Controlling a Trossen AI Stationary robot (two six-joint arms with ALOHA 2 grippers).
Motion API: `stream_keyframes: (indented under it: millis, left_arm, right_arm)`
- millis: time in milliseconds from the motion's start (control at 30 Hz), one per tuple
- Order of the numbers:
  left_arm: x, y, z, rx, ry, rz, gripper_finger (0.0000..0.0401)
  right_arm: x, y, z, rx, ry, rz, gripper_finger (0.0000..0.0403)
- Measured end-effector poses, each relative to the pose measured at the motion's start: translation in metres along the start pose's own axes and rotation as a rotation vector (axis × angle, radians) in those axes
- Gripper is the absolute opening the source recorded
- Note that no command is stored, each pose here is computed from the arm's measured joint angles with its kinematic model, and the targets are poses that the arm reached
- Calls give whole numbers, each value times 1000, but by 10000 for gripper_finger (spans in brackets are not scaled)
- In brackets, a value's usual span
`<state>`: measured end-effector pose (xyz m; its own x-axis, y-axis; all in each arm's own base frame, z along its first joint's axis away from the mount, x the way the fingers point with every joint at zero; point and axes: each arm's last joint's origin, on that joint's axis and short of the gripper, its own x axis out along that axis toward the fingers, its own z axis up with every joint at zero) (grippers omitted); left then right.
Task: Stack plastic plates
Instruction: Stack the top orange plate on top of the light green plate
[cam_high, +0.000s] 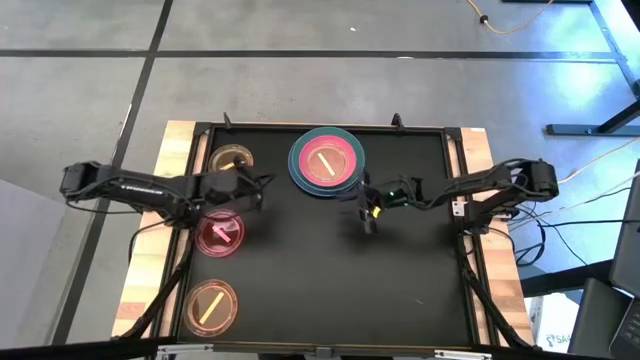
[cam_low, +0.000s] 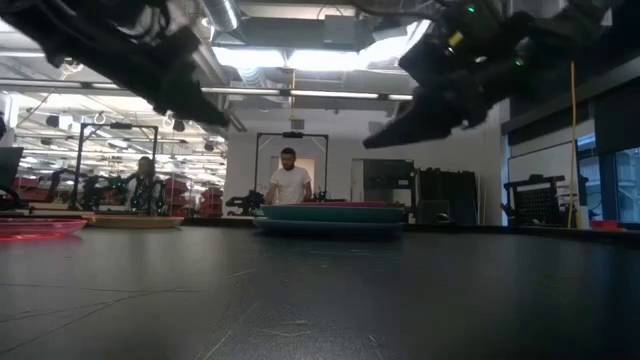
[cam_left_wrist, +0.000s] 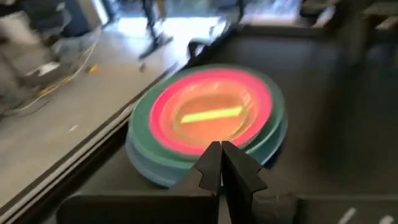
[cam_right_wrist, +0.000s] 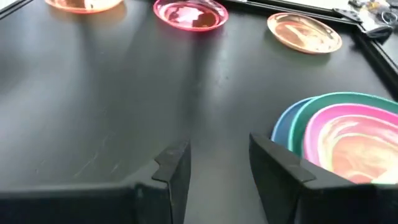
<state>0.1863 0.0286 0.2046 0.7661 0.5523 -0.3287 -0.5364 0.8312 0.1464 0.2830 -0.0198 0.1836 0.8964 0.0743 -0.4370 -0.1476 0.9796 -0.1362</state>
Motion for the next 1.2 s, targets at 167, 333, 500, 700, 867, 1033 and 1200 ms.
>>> stream_keyframes:
  millis: [167,333,500,700,867,1033,1200]
  left_arm:
    - [19,-3,-5,47,128,-14,6]
    - [28,-8,-13,46,180,-56,6]
    - [31,1,-21,-83,263,24,39]
    - [30,20,-39,-194,465,104,120]
    - [28,29,-36,-198,584,165,151]
    - [35,39,-18,-185,756,252,147]
    - [55,53,-17,-128,932,338,145]
  right_arm:
    - [-2,17,-18,-32,16,46,152]
    - [-2,36,-23,-67,32,109,152]
    - [-2,50,-16,-110,-20,130,152]
    - [-2,52,-11,-125,-64,91,152]
    - [-2,52,-11,-124,-59,74,152]
    - [-1,51,-13,-123,-31,52,152]
    - [-1,51,-15,-123,-10,55,152]
